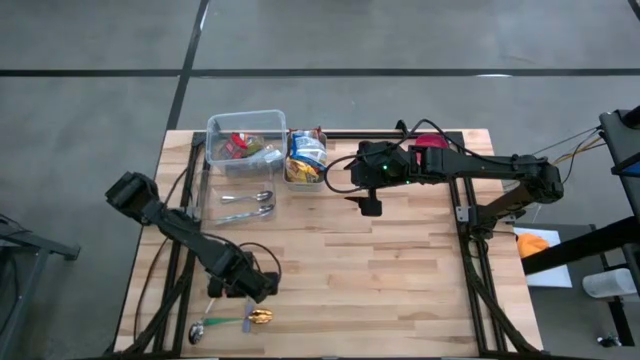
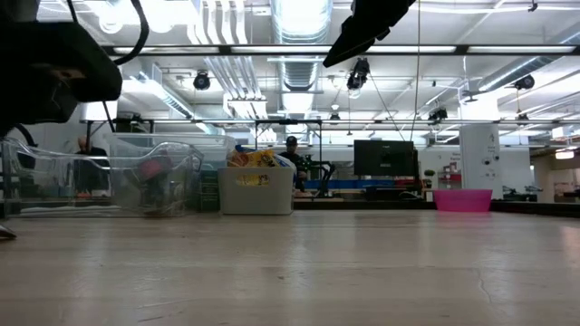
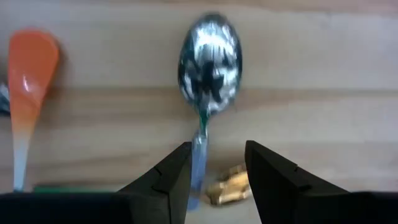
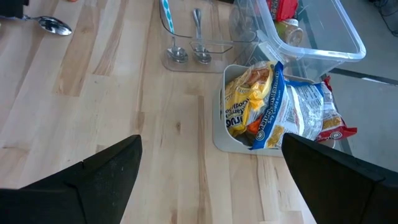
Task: Pick & Place Food Item
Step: Put the purple spoon into the transparent bin
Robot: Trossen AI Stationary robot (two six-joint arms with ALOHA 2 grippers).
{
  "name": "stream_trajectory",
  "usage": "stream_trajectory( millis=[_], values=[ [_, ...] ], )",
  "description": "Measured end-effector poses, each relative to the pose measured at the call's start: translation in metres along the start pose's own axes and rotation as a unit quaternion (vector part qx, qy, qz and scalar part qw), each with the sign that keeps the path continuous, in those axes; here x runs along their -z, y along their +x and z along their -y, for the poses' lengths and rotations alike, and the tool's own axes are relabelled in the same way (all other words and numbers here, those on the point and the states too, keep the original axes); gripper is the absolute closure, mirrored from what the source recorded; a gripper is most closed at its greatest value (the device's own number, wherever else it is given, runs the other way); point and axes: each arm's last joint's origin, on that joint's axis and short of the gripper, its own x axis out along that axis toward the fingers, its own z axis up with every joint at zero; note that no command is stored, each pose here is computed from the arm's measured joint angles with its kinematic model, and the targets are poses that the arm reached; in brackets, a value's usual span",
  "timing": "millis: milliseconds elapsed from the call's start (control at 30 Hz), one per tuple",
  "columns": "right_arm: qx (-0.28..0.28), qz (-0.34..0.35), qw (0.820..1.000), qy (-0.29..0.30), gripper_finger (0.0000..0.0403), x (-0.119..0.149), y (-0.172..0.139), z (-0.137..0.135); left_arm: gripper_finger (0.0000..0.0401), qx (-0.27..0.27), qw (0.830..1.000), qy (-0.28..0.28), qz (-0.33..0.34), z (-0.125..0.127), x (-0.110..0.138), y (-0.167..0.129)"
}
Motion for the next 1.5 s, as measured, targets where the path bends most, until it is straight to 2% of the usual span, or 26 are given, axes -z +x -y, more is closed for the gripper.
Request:
stream_trajectory(
  millis=[267,567,1000,1500],
  values=[
    [0.0,0.0,1.0,0.0,0.0018,0.0,0.0,0.0,0.0249,-0.002,1.0,0.0,0.005,-0.004,-0.007,0.015],
    [0.0,0.0,1.0,0.0,0.0018,0.0,0.0,0.0,0.0249,-0.008,1.0,0.0,0.012,-0.008,-0.01,0.018],
    [0.0,0.0,1.0,0.0,0.0018,0.0,0.0,0.0,0.0298,-0.006,1.0,0.004,0.023,-0.008,-0.011,0.018],
    [0.0,0.0,1.0,0.0,0.0018,0.0,0.0,0.0,0.03,0.005,0.999,0.017,0.033,-0.007,-0.011,0.018]
  ],
)
